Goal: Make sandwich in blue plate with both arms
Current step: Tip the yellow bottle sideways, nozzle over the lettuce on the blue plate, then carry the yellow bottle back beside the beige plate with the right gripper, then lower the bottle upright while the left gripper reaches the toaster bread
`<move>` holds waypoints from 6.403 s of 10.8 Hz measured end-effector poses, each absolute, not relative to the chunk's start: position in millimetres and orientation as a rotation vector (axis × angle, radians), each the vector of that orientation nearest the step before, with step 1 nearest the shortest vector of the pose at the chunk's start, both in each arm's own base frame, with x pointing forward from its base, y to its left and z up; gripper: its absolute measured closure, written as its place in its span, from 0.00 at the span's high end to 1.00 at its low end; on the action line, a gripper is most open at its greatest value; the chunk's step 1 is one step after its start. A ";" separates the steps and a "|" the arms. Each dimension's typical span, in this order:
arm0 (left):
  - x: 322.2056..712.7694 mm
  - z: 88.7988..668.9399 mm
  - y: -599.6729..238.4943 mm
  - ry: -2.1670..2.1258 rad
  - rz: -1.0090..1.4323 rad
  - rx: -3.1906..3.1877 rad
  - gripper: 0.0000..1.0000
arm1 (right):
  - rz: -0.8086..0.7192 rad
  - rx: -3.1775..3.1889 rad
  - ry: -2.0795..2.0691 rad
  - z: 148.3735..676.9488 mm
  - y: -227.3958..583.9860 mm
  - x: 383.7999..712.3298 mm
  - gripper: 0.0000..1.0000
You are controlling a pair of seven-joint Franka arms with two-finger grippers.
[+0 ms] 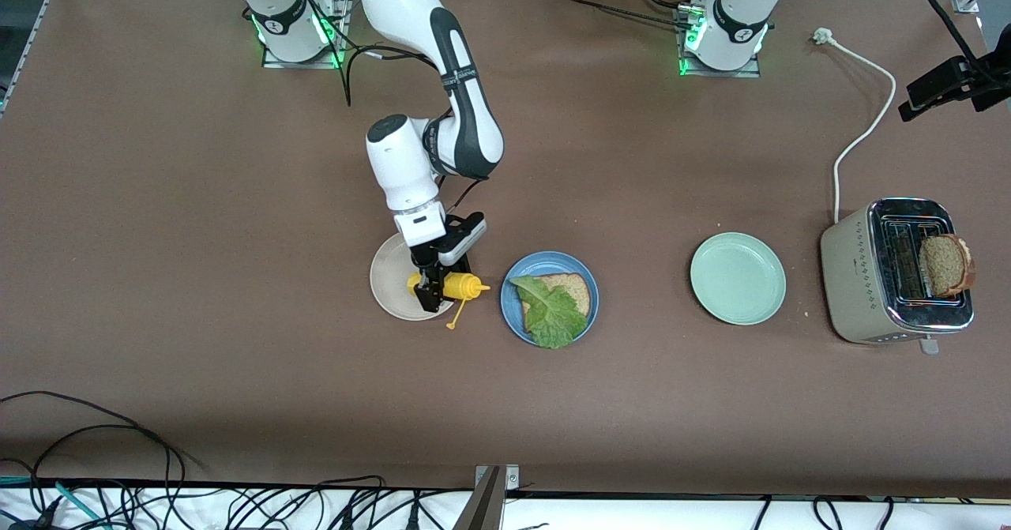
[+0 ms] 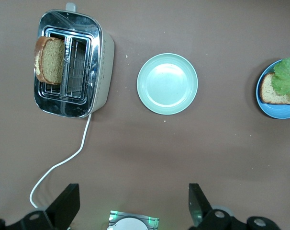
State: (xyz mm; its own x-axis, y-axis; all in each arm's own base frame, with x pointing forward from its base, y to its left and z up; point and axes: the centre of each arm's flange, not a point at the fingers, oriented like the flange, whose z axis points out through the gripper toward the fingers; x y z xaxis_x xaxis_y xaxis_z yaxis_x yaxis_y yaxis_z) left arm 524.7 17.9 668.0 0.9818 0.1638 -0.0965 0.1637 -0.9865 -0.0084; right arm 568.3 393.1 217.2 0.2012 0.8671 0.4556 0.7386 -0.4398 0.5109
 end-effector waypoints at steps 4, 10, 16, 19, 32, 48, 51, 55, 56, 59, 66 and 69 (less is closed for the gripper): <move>524.7 668.0 18.7 -0.261 0.152 -3.127 1.00 | 0.968 2.091 1.713 209.8 406.5 570.0 0.05; 524.7 668.0 18.7 -0.261 0.152 -3.127 1.00 | 0.758 1.814 1.869 173.4 398.0 577.1 0.05; 524.7 668.0 18.7 -0.261 0.152 -3.127 1.00 | 0.678 1.708 1.890 186.6 383.1 594.3 0.05; 524.7 668.0 18.7 -0.261 0.152 -3.127 1.00 | 0.547 1.712 1.941 213.3 372.0 613.8 0.05; 524.7 668.0 18.8 -0.261 0.152 -3.127 1.00 | 0.268 1.872 1.784 231.2 482.5 578.3 0.05; 524.5 668.2 29.6 -0.293 0.148 -3.125 1.00 | 0.274 2.394 1.918 464.1 244.2 657.8 0.05; 526.9 664.5 38.0 -0.316 0.155 -3.123 1.00 | 0.415 2.504 2.125 464.0 152.4 660.8 0.05; 531.6 655.1 49.8 -0.350 0.179 -3.119 1.00 | 0.671 2.678 2.292 433.4 46.5 655.7 0.05; 535.1 648.1 61.3 -0.375 0.191 -3.117 1.00 | 0.740 2.689 2.328 423.1 27.0 651.4 0.05; 544.0 636.4 95.2 -0.412 0.156 -3.119 1.00 | 1.011 2.668 2.438 380.3 5.5 633.4 0.05; 576.7 584.9 120.4 -0.324 0.128 -3.005 1.00 | 1.570 2.543 2.614 276.5 -46.2 597.0 0.05; 596.8 537.1 165.5 -0.208 0.120 -3.017 1.00 | 1.750 2.477 2.633 221.3 -45.2 593.6 0.05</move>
State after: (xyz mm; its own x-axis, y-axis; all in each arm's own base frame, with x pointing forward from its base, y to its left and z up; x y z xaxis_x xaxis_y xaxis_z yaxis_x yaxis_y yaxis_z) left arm 596.8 165.5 537.1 0.9875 0.1409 -0.0711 0.1318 -0.9840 -0.1201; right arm 593.6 -45.2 221.3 -0.0169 0.3290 0.9442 0.9979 0.0642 -0.0045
